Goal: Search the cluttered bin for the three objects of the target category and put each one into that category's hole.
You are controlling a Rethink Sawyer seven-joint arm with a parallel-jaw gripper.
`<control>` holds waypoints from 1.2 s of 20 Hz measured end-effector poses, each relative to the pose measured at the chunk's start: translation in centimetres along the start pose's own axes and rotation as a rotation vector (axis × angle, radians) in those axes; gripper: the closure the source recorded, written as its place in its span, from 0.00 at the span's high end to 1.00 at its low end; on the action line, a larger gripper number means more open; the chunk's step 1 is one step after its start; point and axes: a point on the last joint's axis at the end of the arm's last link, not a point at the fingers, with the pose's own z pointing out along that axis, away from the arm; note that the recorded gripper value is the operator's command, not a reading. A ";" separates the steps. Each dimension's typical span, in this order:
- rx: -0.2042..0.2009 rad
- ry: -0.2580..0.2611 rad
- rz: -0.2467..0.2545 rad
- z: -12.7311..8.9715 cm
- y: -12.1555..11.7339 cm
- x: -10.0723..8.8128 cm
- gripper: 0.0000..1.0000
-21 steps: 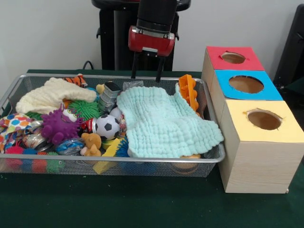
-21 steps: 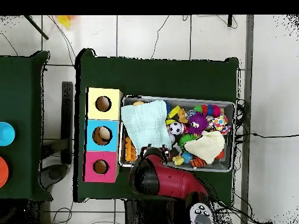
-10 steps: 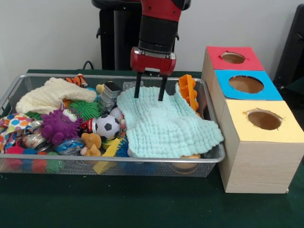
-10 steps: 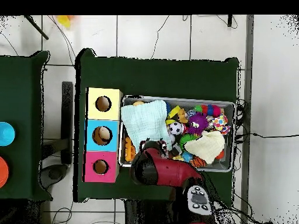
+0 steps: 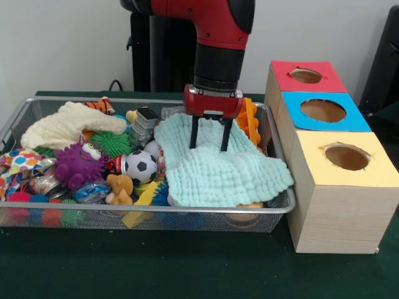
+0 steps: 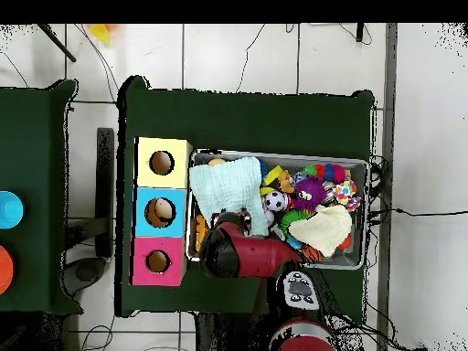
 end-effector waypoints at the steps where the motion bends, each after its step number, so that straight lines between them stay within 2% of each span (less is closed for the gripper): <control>1: -0.001 -0.001 -0.003 0.1 0.2 -0.1 1.00; 8: -0.006 -0.013 -0.036 1.2 1.8 -0.5 1.00; 13: 0.003 -0.039 -0.043 1.4 1.8 -1.0 1.00; 15: 0.007 -0.069 -0.044 1.7 1.8 -1.3 1.00; 24: 0.024 -0.136 -0.057 2.1 1.5 -1.5 1.00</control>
